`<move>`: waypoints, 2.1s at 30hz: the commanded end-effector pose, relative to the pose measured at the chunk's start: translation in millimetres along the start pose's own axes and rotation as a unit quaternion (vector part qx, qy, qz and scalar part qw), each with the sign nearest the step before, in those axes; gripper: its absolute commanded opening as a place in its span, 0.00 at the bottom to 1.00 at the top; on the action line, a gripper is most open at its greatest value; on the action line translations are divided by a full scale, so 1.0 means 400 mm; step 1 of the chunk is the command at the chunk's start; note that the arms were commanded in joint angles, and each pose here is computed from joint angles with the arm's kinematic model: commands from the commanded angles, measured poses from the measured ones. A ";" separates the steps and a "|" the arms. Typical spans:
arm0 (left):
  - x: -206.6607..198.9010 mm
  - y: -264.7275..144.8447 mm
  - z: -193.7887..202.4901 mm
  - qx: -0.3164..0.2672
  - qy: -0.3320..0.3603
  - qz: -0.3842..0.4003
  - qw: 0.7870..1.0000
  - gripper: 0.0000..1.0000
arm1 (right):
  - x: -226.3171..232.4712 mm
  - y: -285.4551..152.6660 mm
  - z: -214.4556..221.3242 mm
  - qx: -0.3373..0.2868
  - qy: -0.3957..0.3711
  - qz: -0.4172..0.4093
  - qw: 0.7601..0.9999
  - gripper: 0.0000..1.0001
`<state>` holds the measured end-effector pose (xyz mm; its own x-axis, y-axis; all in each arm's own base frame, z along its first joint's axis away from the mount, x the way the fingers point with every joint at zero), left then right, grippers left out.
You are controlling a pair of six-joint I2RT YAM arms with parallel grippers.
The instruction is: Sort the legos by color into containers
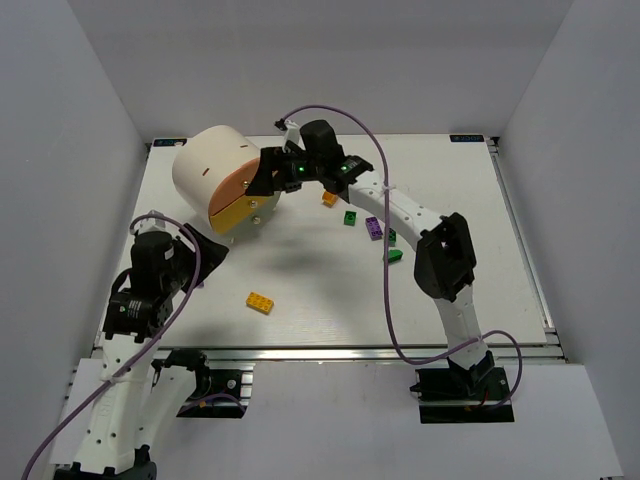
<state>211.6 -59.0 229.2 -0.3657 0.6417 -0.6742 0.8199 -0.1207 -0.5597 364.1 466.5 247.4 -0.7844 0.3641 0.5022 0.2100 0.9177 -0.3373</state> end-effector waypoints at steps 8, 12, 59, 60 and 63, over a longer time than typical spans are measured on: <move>0.020 -0.014 -0.006 -0.018 -0.019 -0.013 1.000 0.81 | 0.005 0.065 -0.055 -0.060 0.072 0.021 0.995 0.72; 0.022 -0.015 -0.003 -0.018 -0.022 -0.012 1.000 0.81 | -0.006 0.083 -0.050 -0.061 0.075 0.025 0.995 0.60; 0.098 0.083 -0.047 -0.077 -0.018 -0.088 0.993 0.82 | -0.027 -0.067 0.077 -0.054 0.043 0.026 0.997 0.17; 0.103 0.097 -0.048 -0.074 -0.012 -0.097 0.992 0.82 | -0.035 -0.081 0.068 -0.058 0.041 0.027 0.997 0.30; 0.112 0.121 -0.054 -0.073 0.004 -0.112 0.991 0.83 | -0.024 -0.084 0.073 -0.053 0.033 0.008 0.998 0.70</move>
<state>233.0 -28.6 182.2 -0.5457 0.6173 -0.5667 0.7644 0.0896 -0.6385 345.9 435.3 216.2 -0.6919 0.4154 0.5906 0.2892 0.9089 -0.3005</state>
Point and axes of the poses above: each gripper's point midway between its finger pads, its own y axis out along the fingers, its own x axis along the line the jaws close on, z = x × y, the point moved 1 cm from there along -y, back along the fingers, and after that the axes turned 8 degrees about -y, right-handed, at the moved point
